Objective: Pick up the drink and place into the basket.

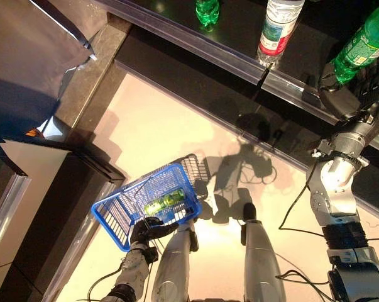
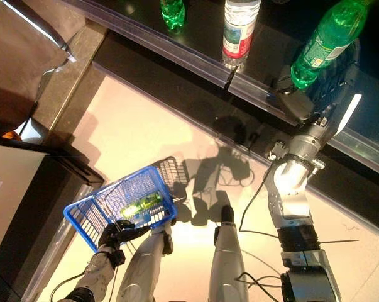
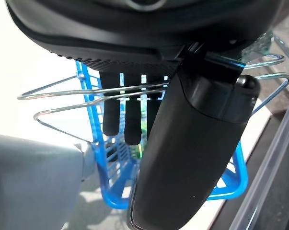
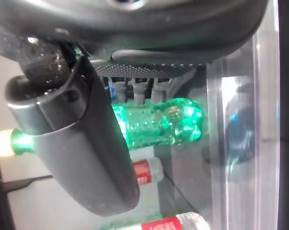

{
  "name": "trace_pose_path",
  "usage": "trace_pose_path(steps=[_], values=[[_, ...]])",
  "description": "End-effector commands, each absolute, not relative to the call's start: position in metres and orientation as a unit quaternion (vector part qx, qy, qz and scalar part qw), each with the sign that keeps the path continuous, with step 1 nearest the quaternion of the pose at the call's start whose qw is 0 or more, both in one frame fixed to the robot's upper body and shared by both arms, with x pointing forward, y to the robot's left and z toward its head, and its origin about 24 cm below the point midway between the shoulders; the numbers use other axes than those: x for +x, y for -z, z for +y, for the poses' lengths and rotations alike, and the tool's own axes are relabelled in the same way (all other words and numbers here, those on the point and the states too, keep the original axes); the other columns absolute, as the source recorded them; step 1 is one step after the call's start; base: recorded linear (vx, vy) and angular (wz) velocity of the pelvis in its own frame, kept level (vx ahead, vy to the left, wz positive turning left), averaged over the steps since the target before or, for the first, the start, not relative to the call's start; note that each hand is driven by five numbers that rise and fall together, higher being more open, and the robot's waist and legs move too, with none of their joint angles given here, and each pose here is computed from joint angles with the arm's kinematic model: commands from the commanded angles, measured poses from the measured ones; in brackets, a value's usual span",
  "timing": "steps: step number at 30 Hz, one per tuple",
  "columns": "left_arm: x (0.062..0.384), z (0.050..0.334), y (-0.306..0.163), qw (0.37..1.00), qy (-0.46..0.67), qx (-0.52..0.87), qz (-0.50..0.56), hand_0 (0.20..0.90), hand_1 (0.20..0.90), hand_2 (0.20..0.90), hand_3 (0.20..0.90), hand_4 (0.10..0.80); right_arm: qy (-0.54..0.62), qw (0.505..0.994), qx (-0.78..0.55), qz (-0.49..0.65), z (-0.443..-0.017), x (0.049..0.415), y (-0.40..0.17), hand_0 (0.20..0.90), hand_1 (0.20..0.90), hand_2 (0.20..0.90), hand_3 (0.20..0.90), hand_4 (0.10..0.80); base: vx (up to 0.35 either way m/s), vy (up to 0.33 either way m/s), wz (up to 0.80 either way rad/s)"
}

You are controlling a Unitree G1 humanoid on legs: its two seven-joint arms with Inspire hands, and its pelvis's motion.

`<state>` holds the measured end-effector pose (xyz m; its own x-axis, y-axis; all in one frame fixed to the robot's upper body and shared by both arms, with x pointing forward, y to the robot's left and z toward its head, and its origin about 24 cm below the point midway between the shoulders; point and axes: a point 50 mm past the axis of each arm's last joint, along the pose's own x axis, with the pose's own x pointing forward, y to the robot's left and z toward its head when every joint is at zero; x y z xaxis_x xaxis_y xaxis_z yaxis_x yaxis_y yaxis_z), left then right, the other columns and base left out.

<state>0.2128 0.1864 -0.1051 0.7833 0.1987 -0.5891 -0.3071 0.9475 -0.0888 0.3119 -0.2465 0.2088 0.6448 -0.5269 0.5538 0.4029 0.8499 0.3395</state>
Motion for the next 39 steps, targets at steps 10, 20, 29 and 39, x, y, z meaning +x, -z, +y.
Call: trace_pose_path(steps=[10, 20, 29, 39], values=[[0.186, 0.195, 0.122, 0.922, -0.129, -0.051, 0.361, 0.300, 0.300, 0.300, 0.200, 0.100, 0.285, 0.828, 0.122, -0.467, -0.275, 0.310, -0.317, 0.900, 0.900, 0.900, 0.900, 0.800, 0.008, -0.015, 0.00], [0.186, 0.194, 0.121, 0.924, -0.115, -0.046, 0.362, 0.300, 0.300, 0.300, 0.200, 0.100, 0.260, 0.853, 0.061, -0.449, -0.280, 0.324, -0.346, 0.900, 0.900, 0.900, 0.900, 0.800, 0.000, 0.000, 0.00], [0.187, 0.201, 0.118, 0.929, -0.104, -0.044, 0.353, 0.300, 0.300, 0.300, 0.200, 0.100, 0.160, 0.889, 0.008, -0.430, -0.269, 0.336, -0.363, 0.300, 0.300, 0.300, 0.200, 0.100, 0.000, -0.001, 0.00], [0.197, 0.206, 0.106, 0.945, -0.123, -0.058, 0.299, 0.300, 0.300, 0.300, 0.200, 0.100, 0.151, 0.888, -0.002, -0.435, -0.270, 0.333, -0.357, 0.300, 0.300, 0.300, 0.200, 0.100, -0.004, 0.003, 0.03]])
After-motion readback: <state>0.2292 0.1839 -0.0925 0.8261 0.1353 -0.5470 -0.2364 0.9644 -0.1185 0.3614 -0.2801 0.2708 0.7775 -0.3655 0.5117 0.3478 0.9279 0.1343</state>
